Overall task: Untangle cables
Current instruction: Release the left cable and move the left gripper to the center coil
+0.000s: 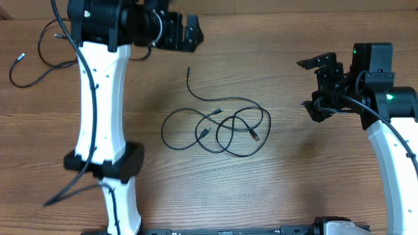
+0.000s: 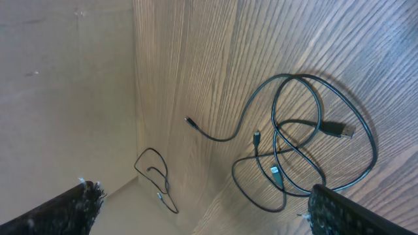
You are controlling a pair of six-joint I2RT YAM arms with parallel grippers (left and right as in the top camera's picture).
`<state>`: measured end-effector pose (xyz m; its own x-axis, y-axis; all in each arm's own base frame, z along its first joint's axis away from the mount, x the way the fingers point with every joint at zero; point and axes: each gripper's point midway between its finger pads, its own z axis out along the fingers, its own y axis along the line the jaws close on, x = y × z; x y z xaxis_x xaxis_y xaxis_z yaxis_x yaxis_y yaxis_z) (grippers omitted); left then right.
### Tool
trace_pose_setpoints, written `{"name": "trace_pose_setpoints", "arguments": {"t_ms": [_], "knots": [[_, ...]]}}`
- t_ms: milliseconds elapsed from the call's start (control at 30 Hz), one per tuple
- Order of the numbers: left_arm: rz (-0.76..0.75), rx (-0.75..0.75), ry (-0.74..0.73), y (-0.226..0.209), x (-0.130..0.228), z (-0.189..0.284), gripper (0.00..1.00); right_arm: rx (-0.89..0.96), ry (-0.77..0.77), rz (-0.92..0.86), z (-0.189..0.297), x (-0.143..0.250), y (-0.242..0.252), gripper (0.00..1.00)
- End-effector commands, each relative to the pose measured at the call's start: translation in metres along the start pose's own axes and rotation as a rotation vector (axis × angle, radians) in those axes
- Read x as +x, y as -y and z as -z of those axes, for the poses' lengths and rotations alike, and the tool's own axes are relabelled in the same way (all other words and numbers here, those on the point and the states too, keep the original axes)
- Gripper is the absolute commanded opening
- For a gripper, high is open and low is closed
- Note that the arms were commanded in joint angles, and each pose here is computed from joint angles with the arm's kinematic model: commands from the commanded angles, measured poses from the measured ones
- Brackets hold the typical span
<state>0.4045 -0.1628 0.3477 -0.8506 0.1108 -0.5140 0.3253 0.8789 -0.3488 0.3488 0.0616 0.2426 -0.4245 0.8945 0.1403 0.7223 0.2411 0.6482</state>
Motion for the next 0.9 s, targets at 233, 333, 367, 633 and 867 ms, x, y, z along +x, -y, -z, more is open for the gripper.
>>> {"name": "trace_pose_setpoints", "arguments": {"t_ms": [233, 333, 367, 633, 867], "knots": [[-0.039, 0.012, -0.364, 0.04, 0.124, -0.014, 1.0, -0.008, 0.018, 0.013, 0.003, -0.003, -0.004, 1.0], [-0.02, -0.012, -0.482, 0.046, 0.155, -0.041, 1.0, -0.008, 0.018, 0.013, 0.003, -0.003, -0.004, 1.0], [0.016, -0.031, -0.496, 0.047, 0.161, -0.051, 1.0, -0.008, 0.018, 0.013, 0.003, -0.003, -0.004, 1.0], [0.157, -0.189, -0.582, 0.019, 0.21, -0.114, 0.99, -0.008, 0.018, 0.013, 0.003, -0.003, -0.004, 1.0], [0.204, -0.004, -0.621, 0.033, 0.246, -0.164, 1.0, -0.008, 0.018, 0.013, 0.003, -0.003, -0.004, 1.0]]}}
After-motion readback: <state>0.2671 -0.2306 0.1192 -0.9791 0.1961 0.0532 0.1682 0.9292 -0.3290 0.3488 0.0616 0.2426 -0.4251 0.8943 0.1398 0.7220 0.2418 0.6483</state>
